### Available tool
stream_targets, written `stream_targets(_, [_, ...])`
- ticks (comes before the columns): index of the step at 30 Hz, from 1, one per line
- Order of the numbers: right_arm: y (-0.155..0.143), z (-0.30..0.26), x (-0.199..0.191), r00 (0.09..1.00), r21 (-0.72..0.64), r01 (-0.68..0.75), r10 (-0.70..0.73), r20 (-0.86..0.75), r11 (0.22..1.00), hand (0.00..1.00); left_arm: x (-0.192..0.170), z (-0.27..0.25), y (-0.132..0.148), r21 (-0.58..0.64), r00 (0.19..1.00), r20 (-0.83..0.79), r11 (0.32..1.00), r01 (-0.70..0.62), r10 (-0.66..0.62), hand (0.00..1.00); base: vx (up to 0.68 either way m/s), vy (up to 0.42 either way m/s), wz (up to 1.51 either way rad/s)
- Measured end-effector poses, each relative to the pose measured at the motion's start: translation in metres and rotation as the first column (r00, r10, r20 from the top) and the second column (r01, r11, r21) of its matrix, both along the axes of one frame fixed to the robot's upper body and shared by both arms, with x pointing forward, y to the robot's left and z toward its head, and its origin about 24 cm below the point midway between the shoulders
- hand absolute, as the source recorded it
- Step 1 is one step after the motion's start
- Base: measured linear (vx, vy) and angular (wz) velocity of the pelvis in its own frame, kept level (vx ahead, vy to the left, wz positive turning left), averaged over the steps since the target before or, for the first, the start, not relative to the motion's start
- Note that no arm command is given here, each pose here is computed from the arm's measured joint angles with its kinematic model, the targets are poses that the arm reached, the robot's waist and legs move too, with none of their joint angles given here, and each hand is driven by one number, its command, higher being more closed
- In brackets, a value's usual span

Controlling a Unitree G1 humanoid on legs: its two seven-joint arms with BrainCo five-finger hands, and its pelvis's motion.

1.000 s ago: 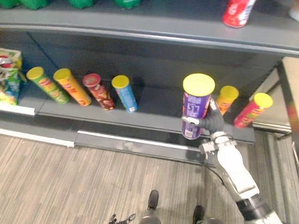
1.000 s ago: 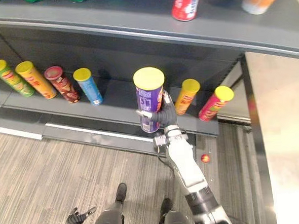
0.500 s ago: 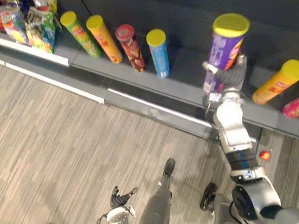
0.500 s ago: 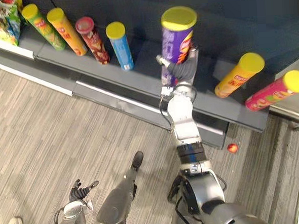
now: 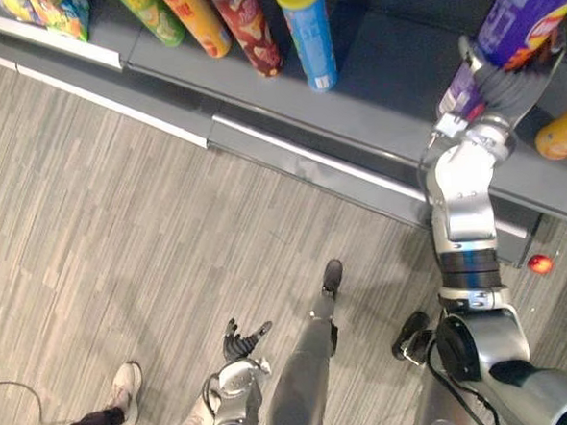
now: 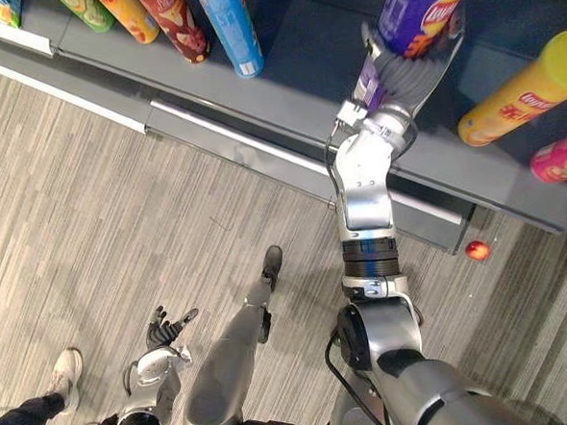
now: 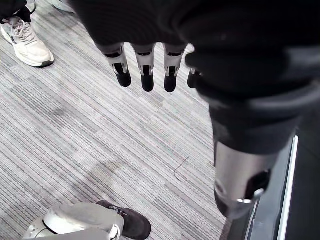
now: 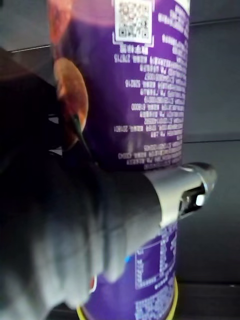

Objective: Put the gum and the chips on the shelf.

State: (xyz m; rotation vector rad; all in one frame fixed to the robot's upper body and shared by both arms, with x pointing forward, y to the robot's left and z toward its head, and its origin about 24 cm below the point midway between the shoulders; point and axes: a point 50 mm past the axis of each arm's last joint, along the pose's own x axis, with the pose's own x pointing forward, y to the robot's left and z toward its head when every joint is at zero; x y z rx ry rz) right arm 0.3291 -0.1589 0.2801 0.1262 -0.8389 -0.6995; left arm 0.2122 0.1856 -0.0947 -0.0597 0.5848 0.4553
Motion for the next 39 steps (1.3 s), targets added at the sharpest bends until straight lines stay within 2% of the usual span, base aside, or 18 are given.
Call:
stream_targets(6, [0.007, 0.022, -0.009, 0.995, 0.002, 0.021, -0.021, 0.093, 1.000, 1.00, 0.007, 0.005, 0.000, -0.010, 0.999, 0.028, 1.000, -0.017, 0.018, 0.00, -0.01, -0.038, 0.10])
stream_targets(12, [0.026, 0.056, -0.029, 0.969, -0.077, 0.051, -0.031, 0.244, 0.996, 1.00, 0.016, 0.014, -0.001, -0.009, 0.997, 0.072, 1.000, -0.017, 0.017, 0.00, -0.03, -0.062, 0.12])
stream_targets(28, [0.019, 0.073, -0.035, 0.953, -0.072, 0.110, -0.084, 0.293, 0.991, 1.00, 0.016, 0.015, 0.004, -0.014, 0.994, 0.084, 0.997, -0.070, 0.071, 0.00, 0.00, -0.039, 0.04])
stream_targets(34, [0.002, 0.086, -0.028, 0.945, -0.084, 0.183, -0.151, 0.291, 0.980, 1.00, 0.016, 0.017, 0.005, -0.012, 0.990, 0.103, 0.995, -0.097, 0.097, 0.00, 0.01, -0.010, 0.05])
stream_targets(39, [-0.003, 0.088, -0.024, 0.946, -0.086, 0.202, -0.172, 0.273, 0.976, 1.00, 0.014, 0.015, 0.004, -0.059, 0.985, 0.100, 0.989, -0.135, 0.141, 0.00, 0.00, -0.001, 0.04])
